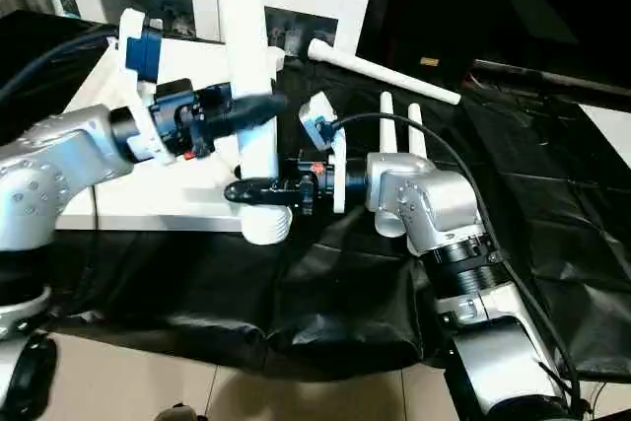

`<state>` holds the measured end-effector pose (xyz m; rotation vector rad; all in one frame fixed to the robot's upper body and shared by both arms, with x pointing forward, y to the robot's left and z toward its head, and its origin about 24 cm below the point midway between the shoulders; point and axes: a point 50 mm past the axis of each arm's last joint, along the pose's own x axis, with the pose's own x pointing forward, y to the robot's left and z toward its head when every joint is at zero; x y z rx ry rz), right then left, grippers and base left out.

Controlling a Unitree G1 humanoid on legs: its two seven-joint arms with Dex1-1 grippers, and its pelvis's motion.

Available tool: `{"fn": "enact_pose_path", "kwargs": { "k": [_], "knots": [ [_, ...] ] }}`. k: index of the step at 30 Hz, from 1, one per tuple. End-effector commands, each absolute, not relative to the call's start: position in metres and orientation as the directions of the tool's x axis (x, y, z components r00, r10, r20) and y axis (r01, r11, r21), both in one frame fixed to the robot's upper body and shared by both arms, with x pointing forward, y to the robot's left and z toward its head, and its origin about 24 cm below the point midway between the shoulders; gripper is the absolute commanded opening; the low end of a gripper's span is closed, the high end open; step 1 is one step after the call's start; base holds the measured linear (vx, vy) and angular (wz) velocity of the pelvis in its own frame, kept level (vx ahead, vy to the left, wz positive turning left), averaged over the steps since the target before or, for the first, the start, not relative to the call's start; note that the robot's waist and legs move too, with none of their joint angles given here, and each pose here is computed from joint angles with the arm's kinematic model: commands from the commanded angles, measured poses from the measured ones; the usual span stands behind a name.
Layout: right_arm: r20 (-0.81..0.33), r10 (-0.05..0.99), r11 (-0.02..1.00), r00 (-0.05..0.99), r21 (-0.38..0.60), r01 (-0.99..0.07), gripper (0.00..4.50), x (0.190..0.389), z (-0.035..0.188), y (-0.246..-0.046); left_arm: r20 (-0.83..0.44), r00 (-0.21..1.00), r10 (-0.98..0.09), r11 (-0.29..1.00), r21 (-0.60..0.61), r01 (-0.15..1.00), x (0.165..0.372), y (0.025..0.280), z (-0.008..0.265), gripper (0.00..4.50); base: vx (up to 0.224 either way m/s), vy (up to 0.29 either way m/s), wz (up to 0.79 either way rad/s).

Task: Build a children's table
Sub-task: Pick table leg

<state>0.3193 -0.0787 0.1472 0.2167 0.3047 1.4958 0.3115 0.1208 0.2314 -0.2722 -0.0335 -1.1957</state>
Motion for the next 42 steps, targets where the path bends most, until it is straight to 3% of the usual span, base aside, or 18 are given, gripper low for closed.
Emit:
{"fn": "enact_pose_path", "kwargs": {
  "k": [1,7,14,20,27,28,33,42],
  "knots": [
    [-0.093,0.993,0.094,0.067,0.325,-0.941,1.93,0.320,0.143,-0.081,0.205,0.323,-0.924,0.302,-0.128,0.945,0.307,0.117,0.247,2.87,0.000,0.000,0.00],
    [-0.118,0.991,0.101,0.067,0.307,-0.946,1.90,0.320,0.139,-0.079,0.162,0.310,-0.937,0.296,-0.101,0.950,0.310,0.117,0.248,3.05,0.000,0.000,0.00],
    [-0.157,0.985,0.108,0.066,0.279,-0.954,1.88,0.319,0.135,-0.081,0.094,0.303,-0.948,0.295,-0.098,0.951,0.310,0.115,0.241,2.33,0.000,0.000,0.00],
    [-0.161,0.984,0.117,0.076,0.265,-0.957,1.88,0.320,0.134,-0.082,0.122,0.290,-0.949,0.275,-0.129,0.953,0.310,0.116,0.242,1.87,0.000,0.000,0.00],
    [-0.158,0.982,0.131,0.100,0.195,-0.972,1.88,0.323,0.136,-0.082,0.184,0.292,-0.939,0.273,-0.122,0.954,0.311,0.120,0.250,1.79,0.000,0.000,0.00],
    [-0.153,0.982,0.137,0.108,0.190,-0.972,2.44,0.324,0.136,-0.082,0.190,0.285,-0.940,0.267,-0.117,0.957,0.310,0.120,0.251,1.79,0.000,0.000,0.00],
    [-0.147,0.981,0.153,0.128,0.176,-0.972,2.92,0.328,0.137,-0.081,0.170,0.262,-0.950,0.252,-0.076,0.965,0.305,0.119,0.250,1.77,0.000,0.000,0.00],
    [-0.128,0.988,0.105,0.085,0.158,-0.982,3.02,0.325,0.140,-0.079,0.142,0.232,-0.962,0.227,-0.046,0.973,0.299,0.117,0.253,1.77,0.000,0.000,0.00]
  ]
}}
